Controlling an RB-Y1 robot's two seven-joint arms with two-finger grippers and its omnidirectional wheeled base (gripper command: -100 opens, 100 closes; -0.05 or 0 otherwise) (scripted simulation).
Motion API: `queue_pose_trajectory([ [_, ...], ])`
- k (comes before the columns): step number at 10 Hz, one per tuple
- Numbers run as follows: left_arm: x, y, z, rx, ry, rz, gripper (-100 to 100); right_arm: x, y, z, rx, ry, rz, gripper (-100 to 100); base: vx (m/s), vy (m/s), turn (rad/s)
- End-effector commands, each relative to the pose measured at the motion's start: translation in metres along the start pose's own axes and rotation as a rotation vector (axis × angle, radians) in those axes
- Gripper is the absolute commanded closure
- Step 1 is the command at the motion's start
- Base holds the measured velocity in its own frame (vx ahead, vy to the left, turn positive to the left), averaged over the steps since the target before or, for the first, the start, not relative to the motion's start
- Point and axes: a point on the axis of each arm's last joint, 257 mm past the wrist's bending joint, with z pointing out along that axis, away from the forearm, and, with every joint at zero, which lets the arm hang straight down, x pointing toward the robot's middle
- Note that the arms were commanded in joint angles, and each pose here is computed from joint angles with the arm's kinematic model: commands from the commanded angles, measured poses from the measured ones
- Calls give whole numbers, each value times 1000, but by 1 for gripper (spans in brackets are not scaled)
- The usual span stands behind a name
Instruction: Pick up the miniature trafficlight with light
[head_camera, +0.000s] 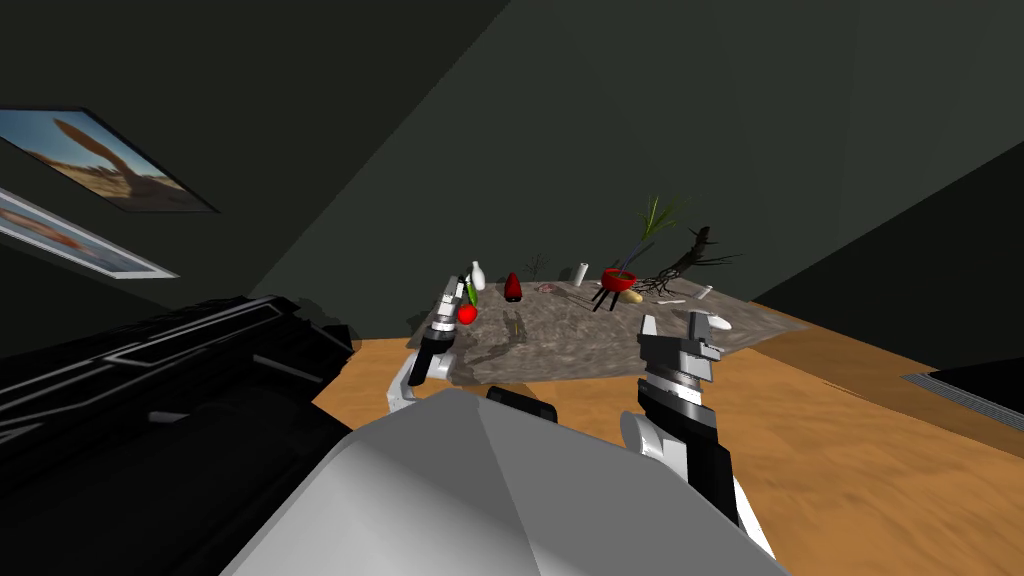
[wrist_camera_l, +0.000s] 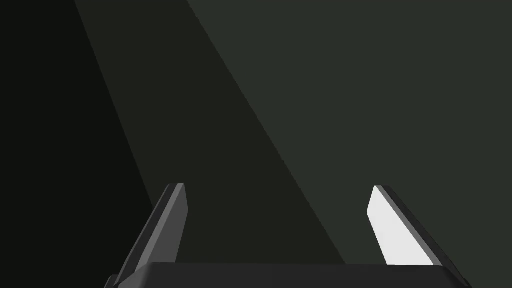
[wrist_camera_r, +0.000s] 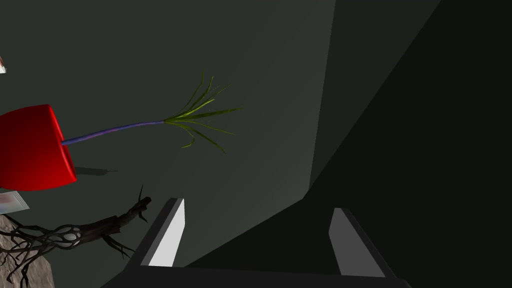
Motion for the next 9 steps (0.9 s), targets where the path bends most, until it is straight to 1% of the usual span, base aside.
queue_pose_trajectory([
  [1,-2,11,3,-13,27,67,-100,0,0,0,0,0,0,0,-46,-17,5],
  [2,-4,16,6,-19,36,99,-100,0,0,0,0,0,0,0,-40,-17,4],
  [3,-10,28,11,-32,53,167,-100,0,0,0,0,0,0,0,-48,-13,-2],
  [5,-16,41,15,-51,67,237,-100,0,0,0,0,0,0,0,-42,-9,-11],
  [6,-24,55,19,-75,81,308,-100,0,0,0,0,0,0,0,-47,-9,-47],
  [9,-35,81,20,-128,105,419,-100,0,0,0,0,0,0,0,-31,2,-53],
])
